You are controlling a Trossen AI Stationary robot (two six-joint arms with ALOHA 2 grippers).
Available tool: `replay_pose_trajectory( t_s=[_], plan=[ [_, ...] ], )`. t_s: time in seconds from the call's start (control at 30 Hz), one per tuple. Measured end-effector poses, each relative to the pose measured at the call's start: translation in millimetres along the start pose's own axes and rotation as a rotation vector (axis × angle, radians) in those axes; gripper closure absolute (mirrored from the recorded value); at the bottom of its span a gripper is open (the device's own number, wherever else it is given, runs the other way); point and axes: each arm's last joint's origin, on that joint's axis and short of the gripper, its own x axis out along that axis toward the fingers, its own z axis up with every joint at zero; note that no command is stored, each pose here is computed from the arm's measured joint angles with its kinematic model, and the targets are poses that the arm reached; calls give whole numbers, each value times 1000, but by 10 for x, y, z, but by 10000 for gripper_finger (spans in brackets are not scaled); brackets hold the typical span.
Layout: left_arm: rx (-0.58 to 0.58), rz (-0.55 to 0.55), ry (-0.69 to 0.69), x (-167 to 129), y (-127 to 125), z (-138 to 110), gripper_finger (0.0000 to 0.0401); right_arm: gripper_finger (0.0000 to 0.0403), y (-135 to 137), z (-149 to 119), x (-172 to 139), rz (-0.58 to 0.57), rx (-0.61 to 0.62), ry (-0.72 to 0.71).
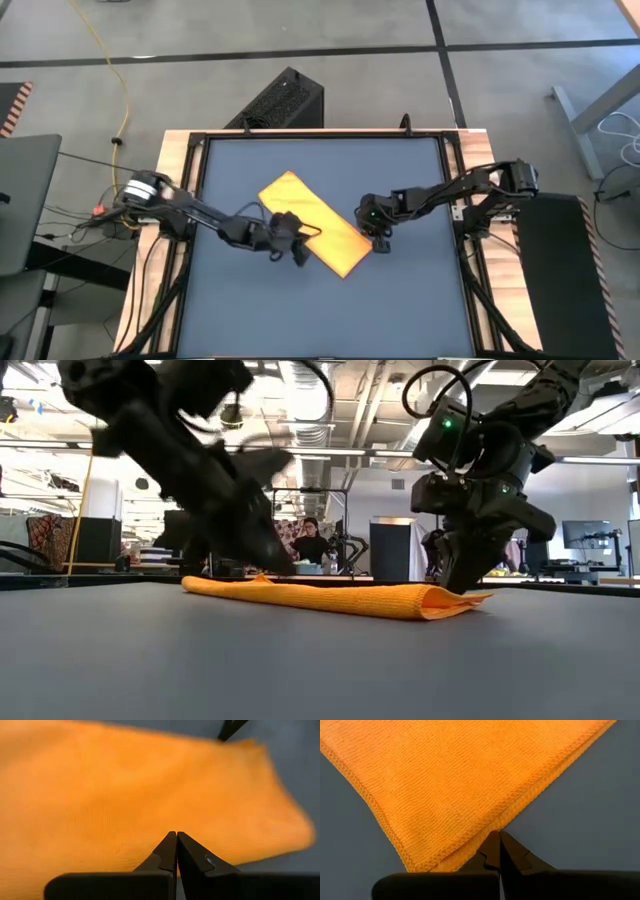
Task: Roll towel
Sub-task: Roll the yellow microfiber towel
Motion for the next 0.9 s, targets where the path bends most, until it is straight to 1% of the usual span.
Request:
replay_pose_trajectory(
  t_s=[0.07,0.13,0.23,0.37,0.43,0.5,0.63,0.7,0.77,0.83,0.9],
  plan=[
    [-7,21,29,114,-21,-67,401,386,34,2,6,5,16,2],
    [-9,18,47,191,-60,-81,401,386,86,10,-1,14,61,-2],
    [38,38,115,201,-64,-96,401,386,228,21,-5,40,119,-5],
    [180,52,274,75,-15,-144,401,386,526,75,29,77,221,-63],
    [278,58,343,-27,-6,-164,401,386,717,113,52,117,267,-116],
    [386,60,390,-126,-3,-173,401,386,907,146,68,123,296,-177],
    [573,55,467,-315,13,-168,401,386,1243,233,73,55,338,-259],
    [653,58,503,-397,32,-164,401,386,1413,302,66,30,325,-298],
    [712,62,534,-473,59,-166,401,386,1578,424,49,13,280,-354],
    [734,40,524,-529,43,-153,401,386,1702,554,57,-3,201,-390],
    [737,13,478,-601,-13,-116,401,386,1775,685,98,-22,114,-404]
  ],
)
